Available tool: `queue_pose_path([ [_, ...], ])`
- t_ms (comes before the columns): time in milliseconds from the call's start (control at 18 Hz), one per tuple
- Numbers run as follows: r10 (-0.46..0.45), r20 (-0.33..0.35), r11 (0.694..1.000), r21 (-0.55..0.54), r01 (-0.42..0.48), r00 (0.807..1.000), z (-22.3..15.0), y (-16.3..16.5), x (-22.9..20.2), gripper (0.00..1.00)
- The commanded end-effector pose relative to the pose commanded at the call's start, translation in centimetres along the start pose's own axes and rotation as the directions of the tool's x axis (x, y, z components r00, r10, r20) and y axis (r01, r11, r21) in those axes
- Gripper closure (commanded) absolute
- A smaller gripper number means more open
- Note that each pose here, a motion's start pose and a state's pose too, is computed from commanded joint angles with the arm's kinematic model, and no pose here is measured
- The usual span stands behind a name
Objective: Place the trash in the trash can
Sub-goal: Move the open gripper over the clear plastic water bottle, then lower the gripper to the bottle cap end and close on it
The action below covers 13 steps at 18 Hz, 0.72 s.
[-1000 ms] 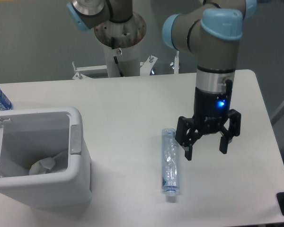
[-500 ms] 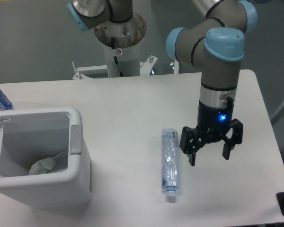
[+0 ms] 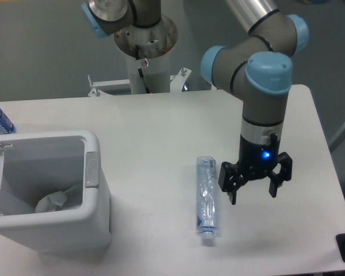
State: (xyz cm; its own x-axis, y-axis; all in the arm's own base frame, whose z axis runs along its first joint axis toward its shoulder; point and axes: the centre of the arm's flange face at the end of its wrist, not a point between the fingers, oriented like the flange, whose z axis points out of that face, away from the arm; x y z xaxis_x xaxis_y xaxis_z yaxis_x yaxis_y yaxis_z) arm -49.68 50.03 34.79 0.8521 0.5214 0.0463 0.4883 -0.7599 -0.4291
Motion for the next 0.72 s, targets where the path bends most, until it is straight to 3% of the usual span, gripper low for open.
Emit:
queue_pose_path([
  [222,0.047,-0.031,0.998,-0.046,-0.048,0.998,4.0,0.1,1.2,0.00],
  [444,0.117,-0.019,0.987,-0.105,-0.119,0.993,7.4,0.4,4.7,0.00],
  [722,0.137,-0.028,0.980,-0.144,-0.140,0.990,10.9,0.4,6.1,0.00],
])
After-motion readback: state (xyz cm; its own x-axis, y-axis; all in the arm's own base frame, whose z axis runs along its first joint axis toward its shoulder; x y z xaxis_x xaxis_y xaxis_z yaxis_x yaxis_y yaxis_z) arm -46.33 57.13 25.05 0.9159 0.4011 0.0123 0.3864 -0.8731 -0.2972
